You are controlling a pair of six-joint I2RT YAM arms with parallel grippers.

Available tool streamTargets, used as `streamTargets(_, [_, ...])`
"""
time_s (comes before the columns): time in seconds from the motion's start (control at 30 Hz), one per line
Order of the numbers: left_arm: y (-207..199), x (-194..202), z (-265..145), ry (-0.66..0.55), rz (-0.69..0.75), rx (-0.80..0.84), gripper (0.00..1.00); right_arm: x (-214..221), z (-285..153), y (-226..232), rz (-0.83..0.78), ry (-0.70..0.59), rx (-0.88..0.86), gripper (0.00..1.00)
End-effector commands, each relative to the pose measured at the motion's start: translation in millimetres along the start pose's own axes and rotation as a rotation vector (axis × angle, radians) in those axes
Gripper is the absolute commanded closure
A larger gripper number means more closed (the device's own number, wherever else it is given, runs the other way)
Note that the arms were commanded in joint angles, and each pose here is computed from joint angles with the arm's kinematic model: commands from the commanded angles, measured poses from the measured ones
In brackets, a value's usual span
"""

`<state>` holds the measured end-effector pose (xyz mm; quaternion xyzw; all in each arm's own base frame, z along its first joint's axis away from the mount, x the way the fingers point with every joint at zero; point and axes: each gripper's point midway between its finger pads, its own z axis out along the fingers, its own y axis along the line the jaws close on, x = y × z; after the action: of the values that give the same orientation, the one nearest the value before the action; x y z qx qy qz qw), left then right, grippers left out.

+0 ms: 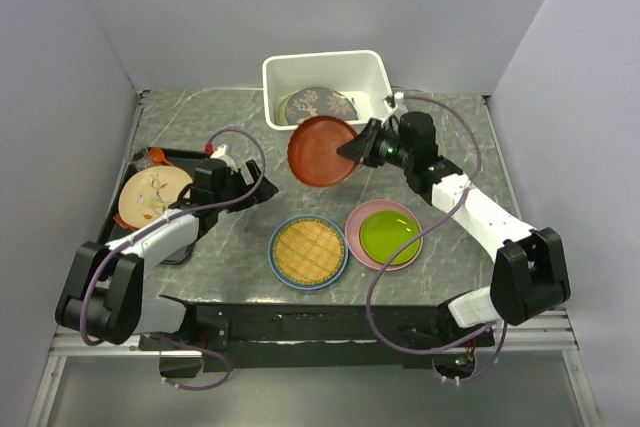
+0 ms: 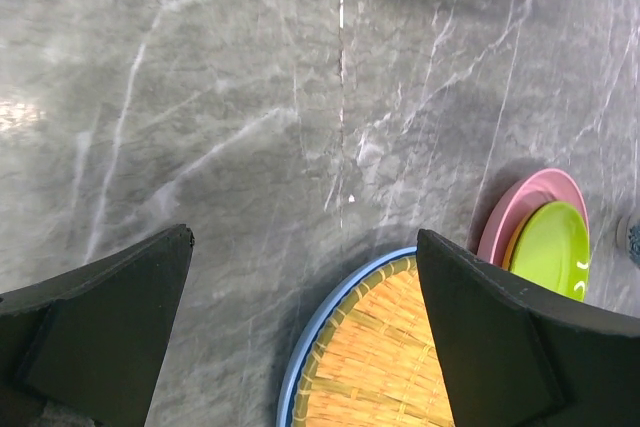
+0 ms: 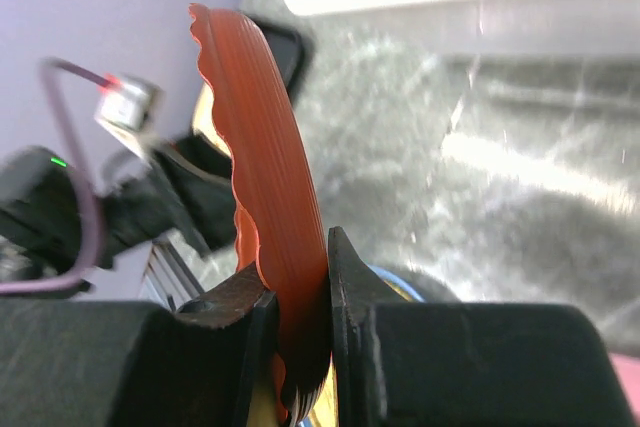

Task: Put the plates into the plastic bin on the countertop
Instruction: Place the plate in the plastic bin.

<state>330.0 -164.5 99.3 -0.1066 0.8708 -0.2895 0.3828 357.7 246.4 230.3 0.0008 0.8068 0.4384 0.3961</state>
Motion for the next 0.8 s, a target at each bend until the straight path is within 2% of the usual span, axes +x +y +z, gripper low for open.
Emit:
streamTargets(0.0, [-20, -12, 6, -0.019, 0.005, 0.094, 0.01, -53, 1, 27, -0.071, -0.083, -0.041, 1.00])
streamTargets(0.17, [-24, -11, 11, -0.003, 0.012, 0.113, 0.01, -93, 9, 41, -0.101, -0.120, -0.046, 1.00])
streamTargets(0.37, [-24, -10, 10, -0.002, 0.012, 0.117, 0.01, -121, 25, 42, -0.100, -0.122, -0.050, 1.00])
streamTargets(0.77, [-24, -6, 3, -0.008, -0.004, 0.125, 0.01, -139, 46, 29, -0.070, -0.125, -0.050, 1.00])
